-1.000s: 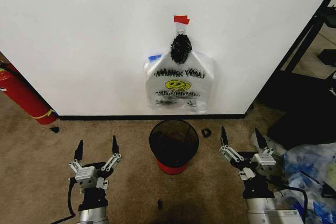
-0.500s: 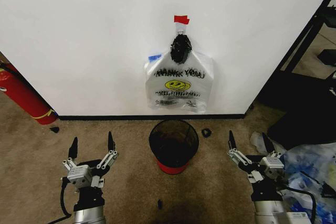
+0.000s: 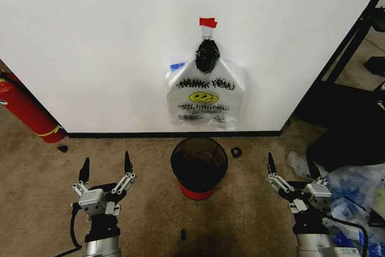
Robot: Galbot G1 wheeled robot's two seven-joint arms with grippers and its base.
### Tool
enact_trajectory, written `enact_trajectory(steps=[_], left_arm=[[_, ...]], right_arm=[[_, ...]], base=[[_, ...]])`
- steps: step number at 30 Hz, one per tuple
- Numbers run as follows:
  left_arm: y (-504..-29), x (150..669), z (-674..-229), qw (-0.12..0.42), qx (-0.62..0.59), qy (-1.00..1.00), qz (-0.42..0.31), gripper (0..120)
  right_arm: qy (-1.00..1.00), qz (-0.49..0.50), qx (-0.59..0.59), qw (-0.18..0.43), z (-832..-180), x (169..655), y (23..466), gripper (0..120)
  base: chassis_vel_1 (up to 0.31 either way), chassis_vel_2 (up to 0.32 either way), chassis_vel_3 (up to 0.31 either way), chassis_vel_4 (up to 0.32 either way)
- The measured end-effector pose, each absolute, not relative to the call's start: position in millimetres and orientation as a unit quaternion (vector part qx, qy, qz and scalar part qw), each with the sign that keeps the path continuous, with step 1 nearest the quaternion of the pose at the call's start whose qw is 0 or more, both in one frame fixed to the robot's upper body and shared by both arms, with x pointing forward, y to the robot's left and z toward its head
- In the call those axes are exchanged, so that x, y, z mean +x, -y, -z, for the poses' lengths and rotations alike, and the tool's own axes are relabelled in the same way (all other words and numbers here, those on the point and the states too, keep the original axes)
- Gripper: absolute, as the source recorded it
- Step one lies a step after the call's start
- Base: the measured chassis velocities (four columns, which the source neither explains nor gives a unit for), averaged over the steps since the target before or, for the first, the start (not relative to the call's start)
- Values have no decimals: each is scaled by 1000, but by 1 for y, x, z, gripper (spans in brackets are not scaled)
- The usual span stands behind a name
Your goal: Pick up the garbage bag from the wall and place it over the trash bin.
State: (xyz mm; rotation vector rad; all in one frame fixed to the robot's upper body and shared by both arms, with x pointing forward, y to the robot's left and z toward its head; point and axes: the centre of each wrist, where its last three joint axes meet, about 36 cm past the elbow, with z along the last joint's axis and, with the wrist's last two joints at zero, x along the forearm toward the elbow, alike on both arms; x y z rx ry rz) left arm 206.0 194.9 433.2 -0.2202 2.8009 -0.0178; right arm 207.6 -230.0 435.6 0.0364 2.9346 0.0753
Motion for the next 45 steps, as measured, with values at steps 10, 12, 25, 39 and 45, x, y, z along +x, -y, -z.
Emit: enact_trajectory(steps=[10, 12, 25, 39, 45], left_arm=[[-195, 207, -429, 166, -76, -983, 5, 100], [-194, 207, -429, 166, -76, -983, 5, 100], [-196, 209, -426, 163, -75, -984, 3, 100], [-197, 210, -425, 162, -76, -984, 2, 100], [-198, 209, -425, 162, -77, -984, 1, 100]], right_arm=[[-994, -28, 12, 106, -438, 208, 231, 100], [-994, -28, 12, 107, -438, 208, 231, 100], [-993, -34, 12, 109, -437, 212, 229, 100], [-993, -32, 9, 109, -438, 218, 229, 100], [-994, -34, 5, 108, -437, 223, 227, 100]], base=[[0, 0, 0, 0], [0, 0, 0, 0], [0, 0, 0, 0], [0, 0, 0, 0], [0, 0, 0, 0]])
